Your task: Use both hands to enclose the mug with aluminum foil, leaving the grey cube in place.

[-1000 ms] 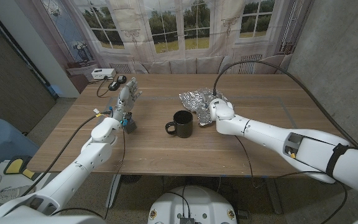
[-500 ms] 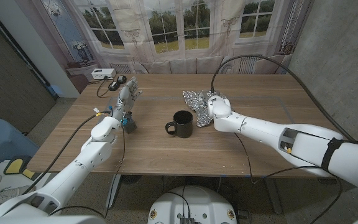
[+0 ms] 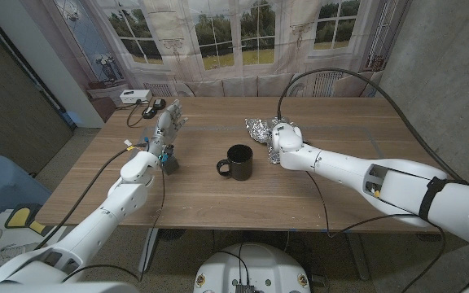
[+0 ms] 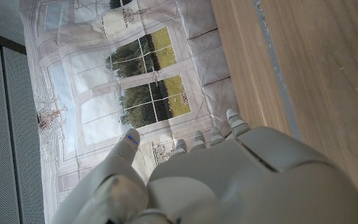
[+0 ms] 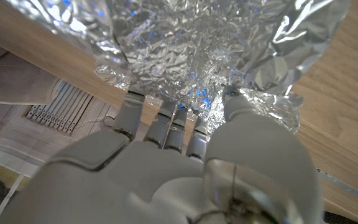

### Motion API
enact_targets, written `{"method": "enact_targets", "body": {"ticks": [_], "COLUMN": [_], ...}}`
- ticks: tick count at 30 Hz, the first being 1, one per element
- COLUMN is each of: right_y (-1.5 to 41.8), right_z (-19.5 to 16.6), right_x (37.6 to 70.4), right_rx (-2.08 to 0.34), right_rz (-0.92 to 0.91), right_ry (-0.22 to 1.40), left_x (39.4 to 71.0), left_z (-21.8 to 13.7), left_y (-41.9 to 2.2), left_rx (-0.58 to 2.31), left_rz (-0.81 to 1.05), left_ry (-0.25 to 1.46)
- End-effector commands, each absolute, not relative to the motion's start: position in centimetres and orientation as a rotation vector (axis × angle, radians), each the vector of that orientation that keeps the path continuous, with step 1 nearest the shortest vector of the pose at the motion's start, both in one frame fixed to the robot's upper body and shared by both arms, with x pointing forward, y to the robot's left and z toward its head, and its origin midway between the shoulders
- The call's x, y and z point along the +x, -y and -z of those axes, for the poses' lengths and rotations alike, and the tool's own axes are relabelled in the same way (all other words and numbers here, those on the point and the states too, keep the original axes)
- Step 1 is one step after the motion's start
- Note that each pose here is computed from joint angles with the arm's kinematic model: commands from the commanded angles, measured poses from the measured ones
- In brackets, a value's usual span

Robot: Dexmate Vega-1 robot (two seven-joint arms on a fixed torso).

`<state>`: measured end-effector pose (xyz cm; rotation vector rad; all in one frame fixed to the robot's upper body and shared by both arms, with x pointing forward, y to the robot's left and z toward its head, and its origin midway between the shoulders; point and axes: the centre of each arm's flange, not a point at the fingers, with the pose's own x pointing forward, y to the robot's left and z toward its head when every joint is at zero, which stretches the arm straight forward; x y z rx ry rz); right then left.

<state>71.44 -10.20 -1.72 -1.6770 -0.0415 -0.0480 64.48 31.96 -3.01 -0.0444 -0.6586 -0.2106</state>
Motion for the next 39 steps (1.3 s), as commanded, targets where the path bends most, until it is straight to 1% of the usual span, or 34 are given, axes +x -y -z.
{"method": "enact_targets", "body": {"ticks": [1, 12, 17, 23, 27, 39], "right_y": [11.0, 12.2, 12.7, 13.0, 13.1, 14.3], "right_z": [0.5, -1.9, -2.3, -2.3, -2.5, -4.0], "right_x": [70.4, 67.4, 66.4, 65.9, 64.9, 60.3], "right_rx": [-1.583, -1.458, -1.432, -1.431, -1.432, -1.309], "right_rz": [0.062, 0.095, 0.125, 0.121, 0.153, 0.155], "right_ry": [0.128, 0.237, 0.278, 0.271, 0.311, 0.417], "left_x": [65.1, 65.8, 65.8, 65.8, 65.7, 65.6], "left_z": [2.5, 1.9, 1.6, 1.4, 1.4, 0.8], "left_y": [-31.5, -30.7, -30.4, -30.2, -30.1, -29.0], "left_rx": [-0.034, -0.03, -0.027, -0.024, -0.017, -0.011], "left_rz": [0.232, 0.258, 0.267, 0.274, 0.279, 0.313], "left_ry": [0.651, 0.652, 0.659, 0.661, 0.659, 0.673]}}
